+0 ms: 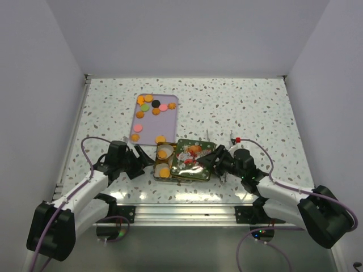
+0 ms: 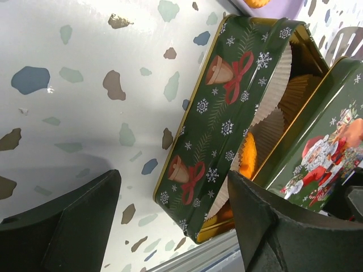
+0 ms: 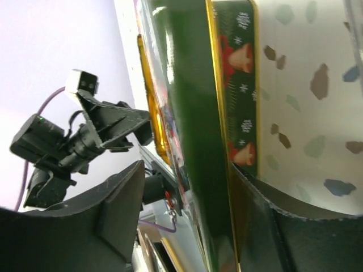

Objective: Pack the cookies

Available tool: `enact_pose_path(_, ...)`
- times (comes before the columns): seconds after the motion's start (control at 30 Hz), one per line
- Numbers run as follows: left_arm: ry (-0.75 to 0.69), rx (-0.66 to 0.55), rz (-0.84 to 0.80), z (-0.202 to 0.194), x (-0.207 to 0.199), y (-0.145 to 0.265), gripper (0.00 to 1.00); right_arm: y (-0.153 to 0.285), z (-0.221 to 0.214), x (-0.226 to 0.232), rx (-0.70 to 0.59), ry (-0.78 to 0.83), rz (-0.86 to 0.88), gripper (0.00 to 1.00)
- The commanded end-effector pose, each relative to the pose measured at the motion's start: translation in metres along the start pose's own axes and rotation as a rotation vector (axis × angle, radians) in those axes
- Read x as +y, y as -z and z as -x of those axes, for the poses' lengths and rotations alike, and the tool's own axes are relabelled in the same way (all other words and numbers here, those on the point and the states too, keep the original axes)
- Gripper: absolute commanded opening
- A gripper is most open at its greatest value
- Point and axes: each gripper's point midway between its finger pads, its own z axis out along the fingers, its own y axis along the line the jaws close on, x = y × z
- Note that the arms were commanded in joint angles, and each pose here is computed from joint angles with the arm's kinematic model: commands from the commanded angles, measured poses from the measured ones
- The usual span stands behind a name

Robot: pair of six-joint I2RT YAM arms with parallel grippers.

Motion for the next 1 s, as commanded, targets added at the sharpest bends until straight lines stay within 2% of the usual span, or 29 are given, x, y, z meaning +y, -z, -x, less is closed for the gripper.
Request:
enact_pose_path(0.0,0.004,-0.025,-0.043,0.006,-0.007,-0.002,0.81,-0.003,0.000,-0.001,0.005,0.031,-0.019,0.63)
enact_pose_path(0.3,0.010,-0.029,-0.043,0.006,-0.007,-0.003,0.81,-0.013,-0.003,-0.020,0.071,0.083,-0.171,0.66)
enact_pose_path(0.53,0.015,-0.029,-0.041,0.005,-0.004,-0.004,0.80,-0.028,-0.010,-0.029,0.148,0.106,-0.205,0.68)
enact_pose_path(0.77,0.003,-0.022,-0.045,0.007,-0.008,-0.007,0.80,-0.040,-0.010,-0.021,0.195,0.151,-0.201,0.83)
enact_pose_path(0.97,0.000,-0.018,-0.052,0.008,-0.010,-0.008,0.80,-0.044,-0.010,-0.011,0.216,0.189,-0.204,0.84)
